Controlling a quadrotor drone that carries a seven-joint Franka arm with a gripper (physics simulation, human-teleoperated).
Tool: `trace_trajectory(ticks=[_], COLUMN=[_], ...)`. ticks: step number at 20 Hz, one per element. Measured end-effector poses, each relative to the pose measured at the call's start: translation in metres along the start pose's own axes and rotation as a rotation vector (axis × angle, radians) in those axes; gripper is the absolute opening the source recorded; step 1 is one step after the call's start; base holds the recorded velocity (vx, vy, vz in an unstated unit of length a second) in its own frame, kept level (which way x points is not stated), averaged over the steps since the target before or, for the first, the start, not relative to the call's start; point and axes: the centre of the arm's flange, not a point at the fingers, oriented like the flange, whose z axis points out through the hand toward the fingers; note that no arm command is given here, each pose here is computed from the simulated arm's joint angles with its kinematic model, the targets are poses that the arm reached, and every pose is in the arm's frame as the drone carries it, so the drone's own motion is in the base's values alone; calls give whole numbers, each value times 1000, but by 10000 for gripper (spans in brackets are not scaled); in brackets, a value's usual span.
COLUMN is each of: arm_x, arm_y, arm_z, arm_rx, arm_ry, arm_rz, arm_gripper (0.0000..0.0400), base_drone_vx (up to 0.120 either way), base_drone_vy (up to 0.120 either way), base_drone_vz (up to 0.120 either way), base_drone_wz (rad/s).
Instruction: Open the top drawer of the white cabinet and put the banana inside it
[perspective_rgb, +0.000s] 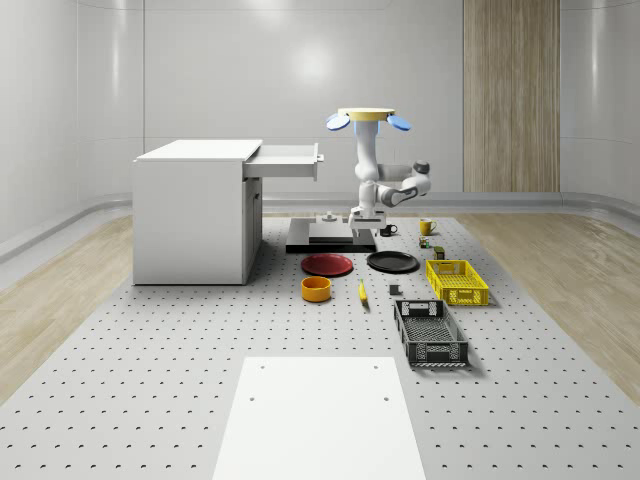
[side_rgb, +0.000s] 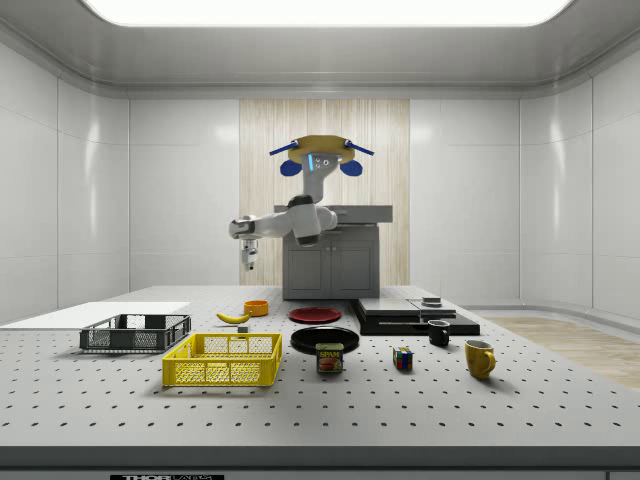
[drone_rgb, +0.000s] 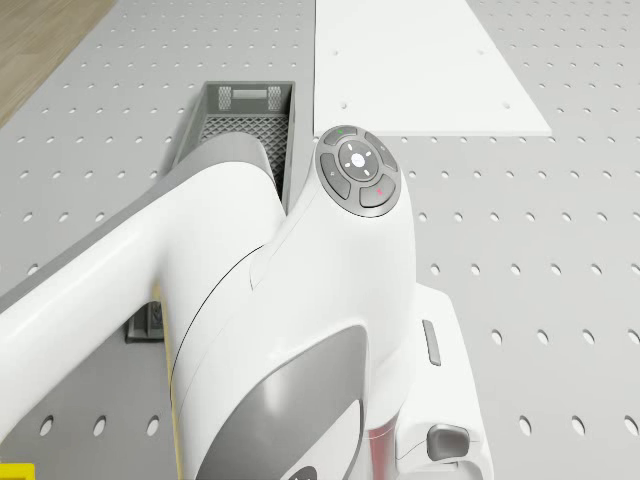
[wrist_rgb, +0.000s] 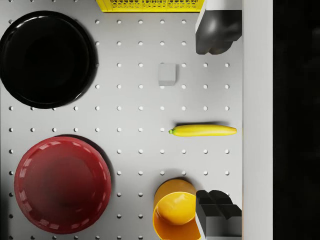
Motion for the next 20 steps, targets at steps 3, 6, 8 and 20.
trace_trajectory(ticks=[3,6,8,20], arm_x=[0,0,0,0], arm_y=[0,0,0,0], arm_z=[0,0,0,0], arm_rx=[0,0,0,0], arm_ry=[0,0,0,0], arm_rz=[0,0,0,0], arm_gripper=[400,400,400,400], base_drone_vx=[120,120,120,60], base_drone_vy=[0,0,0,0], base_drone_vz=[-120,-120,-120,-63], base_drone_wz=[0,0,0,0])
